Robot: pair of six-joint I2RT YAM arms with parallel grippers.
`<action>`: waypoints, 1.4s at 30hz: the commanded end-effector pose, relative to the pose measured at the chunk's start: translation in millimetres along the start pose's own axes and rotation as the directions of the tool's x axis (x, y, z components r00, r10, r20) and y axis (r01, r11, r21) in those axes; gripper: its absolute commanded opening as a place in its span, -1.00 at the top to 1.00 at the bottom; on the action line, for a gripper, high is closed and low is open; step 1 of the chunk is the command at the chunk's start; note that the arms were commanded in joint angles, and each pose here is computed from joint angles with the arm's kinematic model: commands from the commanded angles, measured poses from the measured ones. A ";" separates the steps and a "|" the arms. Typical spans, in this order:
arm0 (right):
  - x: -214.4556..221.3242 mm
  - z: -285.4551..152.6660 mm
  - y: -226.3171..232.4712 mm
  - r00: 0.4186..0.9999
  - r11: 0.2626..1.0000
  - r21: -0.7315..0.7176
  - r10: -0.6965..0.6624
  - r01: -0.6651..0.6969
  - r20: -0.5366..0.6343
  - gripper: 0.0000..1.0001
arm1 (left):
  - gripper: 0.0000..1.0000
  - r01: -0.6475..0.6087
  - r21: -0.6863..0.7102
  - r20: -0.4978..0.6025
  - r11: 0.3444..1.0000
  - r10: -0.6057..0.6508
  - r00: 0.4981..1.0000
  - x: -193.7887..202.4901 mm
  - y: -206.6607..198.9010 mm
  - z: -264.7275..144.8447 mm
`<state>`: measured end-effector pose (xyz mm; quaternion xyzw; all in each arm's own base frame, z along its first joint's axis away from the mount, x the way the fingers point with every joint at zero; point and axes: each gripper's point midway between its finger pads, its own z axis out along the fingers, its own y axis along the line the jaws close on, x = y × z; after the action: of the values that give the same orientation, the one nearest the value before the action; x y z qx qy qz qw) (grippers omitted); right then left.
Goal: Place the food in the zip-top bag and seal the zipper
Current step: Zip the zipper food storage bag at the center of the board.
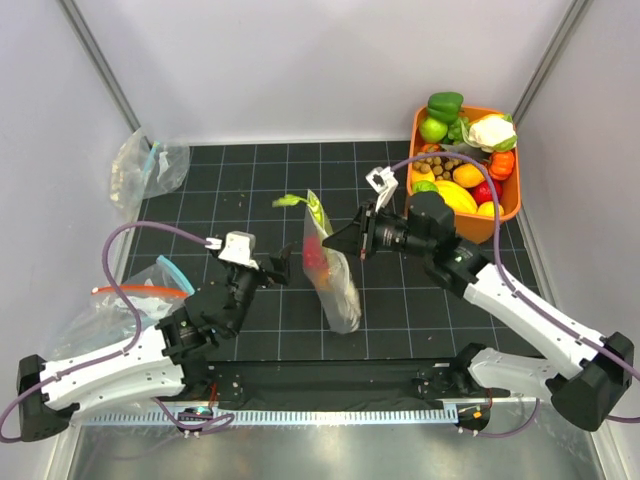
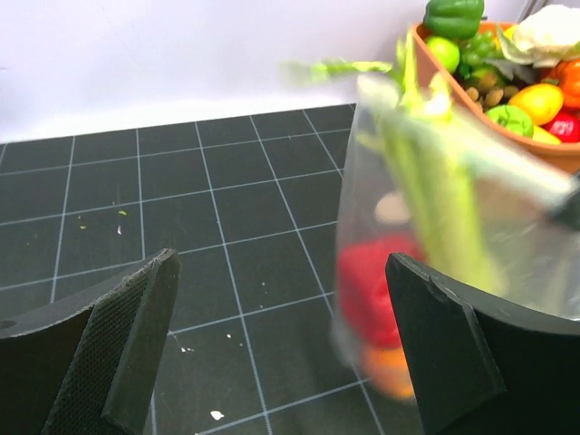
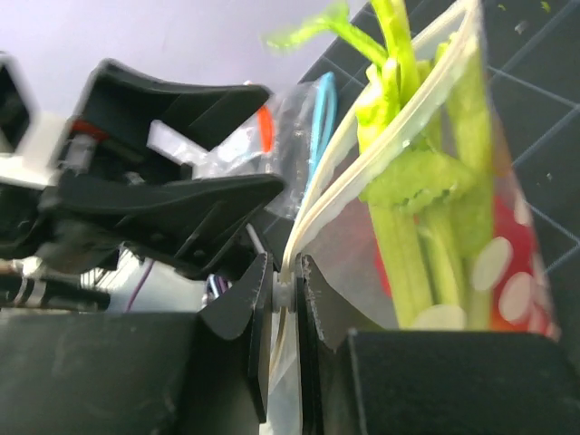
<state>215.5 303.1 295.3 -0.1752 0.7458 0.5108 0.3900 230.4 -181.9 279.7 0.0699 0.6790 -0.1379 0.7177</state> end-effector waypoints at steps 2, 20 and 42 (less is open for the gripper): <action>-30.3 -18.1 56.8 0.980 0.971 -0.138 -0.198 0.194 -0.011 0.98 | -0.99 0.141 -0.031 0.060 0.990 -0.139 0.989 -27.7 10.9 -5.4; 4.8 -37.7 47.0 0.892 0.906 -0.065 -0.424 0.419 -0.159 0.98 | -1.00 0.218 0.082 0.049 0.972 -0.222 0.974 -37.7 1.8 -14.1; 30.6 -43.6 47.6 0.704 0.726 -0.153 -0.688 0.671 -0.178 0.98 | -1.00 0.344 0.058 -0.008 0.937 -0.344 0.939 -11.6 16.6 -3.3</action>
<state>139.9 288.8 293.3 -0.4957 0.6724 0.3554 0.4193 243.9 -144.7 272.7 -0.0472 0.7015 -0.1926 0.6845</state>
